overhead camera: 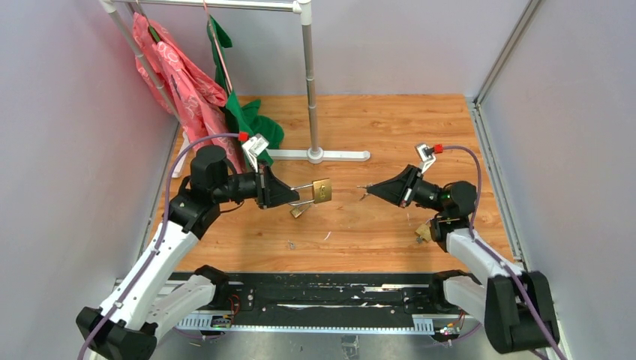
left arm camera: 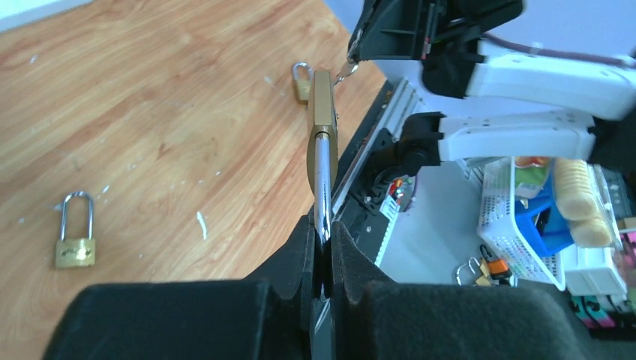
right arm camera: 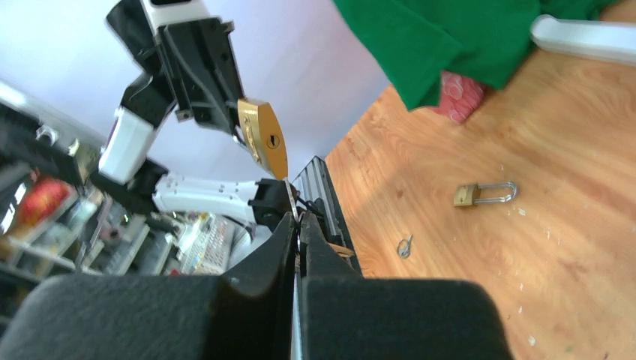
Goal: Lock with the key
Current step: Lock the lock, then place the lock at the center of the board.
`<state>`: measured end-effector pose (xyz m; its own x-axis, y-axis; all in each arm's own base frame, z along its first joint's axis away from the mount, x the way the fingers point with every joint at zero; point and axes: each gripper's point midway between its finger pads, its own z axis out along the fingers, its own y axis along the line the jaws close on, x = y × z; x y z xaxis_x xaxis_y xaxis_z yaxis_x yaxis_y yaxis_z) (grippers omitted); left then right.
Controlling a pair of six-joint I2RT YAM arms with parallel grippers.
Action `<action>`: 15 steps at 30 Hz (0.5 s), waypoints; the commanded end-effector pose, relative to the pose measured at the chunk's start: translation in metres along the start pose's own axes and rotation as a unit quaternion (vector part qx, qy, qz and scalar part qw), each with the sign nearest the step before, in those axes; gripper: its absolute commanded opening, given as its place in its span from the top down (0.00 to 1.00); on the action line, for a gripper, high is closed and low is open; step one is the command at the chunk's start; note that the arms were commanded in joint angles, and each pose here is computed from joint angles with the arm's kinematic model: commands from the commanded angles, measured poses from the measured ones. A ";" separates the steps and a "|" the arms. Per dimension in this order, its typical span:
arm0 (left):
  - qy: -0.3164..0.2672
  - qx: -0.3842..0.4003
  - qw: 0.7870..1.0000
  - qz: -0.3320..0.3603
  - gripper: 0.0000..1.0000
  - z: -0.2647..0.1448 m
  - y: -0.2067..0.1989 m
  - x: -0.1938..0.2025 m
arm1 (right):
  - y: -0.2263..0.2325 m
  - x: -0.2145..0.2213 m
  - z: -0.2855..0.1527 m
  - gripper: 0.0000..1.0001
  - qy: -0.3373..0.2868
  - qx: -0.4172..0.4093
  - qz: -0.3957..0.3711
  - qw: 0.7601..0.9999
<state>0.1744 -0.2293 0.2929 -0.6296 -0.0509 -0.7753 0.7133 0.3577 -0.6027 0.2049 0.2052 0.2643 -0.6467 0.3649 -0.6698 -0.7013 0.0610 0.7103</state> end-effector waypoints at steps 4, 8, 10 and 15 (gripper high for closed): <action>0.022 -0.062 0.997 -0.028 1.00 0.012 0.040 0.006 | -0.097 0.018 -0.030 1.00 0.037 0.322 -0.036 0.945; 0.077 -0.076 0.994 -0.012 1.00 0.018 0.060 0.021 | -0.120 0.040 -0.026 1.00 0.078 0.330 0.024 0.941; 0.102 -0.072 0.992 -0.003 1.00 0.025 0.066 0.018 | -0.122 0.057 -0.021 1.00 0.110 0.326 0.048 0.938; 0.164 -0.022 0.986 -0.019 1.00 0.058 0.072 0.026 | -0.111 0.075 -0.036 1.00 0.107 0.358 0.041 0.927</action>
<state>0.2257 -0.2356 0.2072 -0.7792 0.1515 -0.6082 0.5849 0.5244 -0.6188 0.2411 0.2041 0.1286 -0.8100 0.2228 -0.5425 -0.3196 0.6079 0.7269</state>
